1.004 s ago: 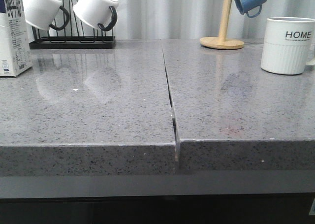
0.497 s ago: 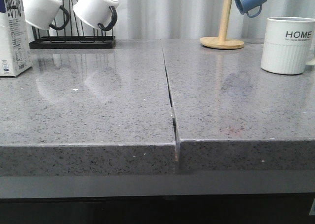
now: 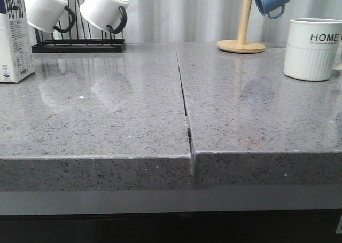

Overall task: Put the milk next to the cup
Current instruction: 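Reach the right gripper to the white HOME mug's handle and grasp it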

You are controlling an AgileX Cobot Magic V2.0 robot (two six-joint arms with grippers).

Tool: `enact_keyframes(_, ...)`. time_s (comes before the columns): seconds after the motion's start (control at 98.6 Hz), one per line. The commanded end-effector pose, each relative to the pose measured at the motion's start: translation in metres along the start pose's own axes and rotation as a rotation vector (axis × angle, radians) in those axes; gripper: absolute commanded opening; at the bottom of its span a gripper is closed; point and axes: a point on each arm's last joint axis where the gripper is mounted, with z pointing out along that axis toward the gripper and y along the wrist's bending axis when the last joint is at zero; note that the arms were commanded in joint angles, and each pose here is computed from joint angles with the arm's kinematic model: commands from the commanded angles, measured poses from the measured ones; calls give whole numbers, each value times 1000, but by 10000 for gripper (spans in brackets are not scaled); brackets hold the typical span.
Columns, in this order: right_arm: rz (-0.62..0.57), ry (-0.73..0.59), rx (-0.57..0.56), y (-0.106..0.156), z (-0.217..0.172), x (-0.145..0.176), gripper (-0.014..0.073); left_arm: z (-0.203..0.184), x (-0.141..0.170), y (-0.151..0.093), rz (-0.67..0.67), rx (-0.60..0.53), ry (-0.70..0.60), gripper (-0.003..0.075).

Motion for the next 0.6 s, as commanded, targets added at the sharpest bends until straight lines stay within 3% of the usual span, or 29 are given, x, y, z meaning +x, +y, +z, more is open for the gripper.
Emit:
enact_keyframes(0.0,-8,-143,-9,0,5,-26,308,-1,5,0,-11,0,-68,-13)
enact_keyframes(0.436,-8,-150,-13,0,57,-30,304,-1,5,0,-11,0,-68,-13)
enact_keyframes(0.487,-8,-149,-13,0,60,-29,277,-1,5,0,-11,0,-68,-13)
enact_keyframes(0.588,-8,-151,-13,0,61,-30,137,-1,5,0,-11,0,-68,-13)
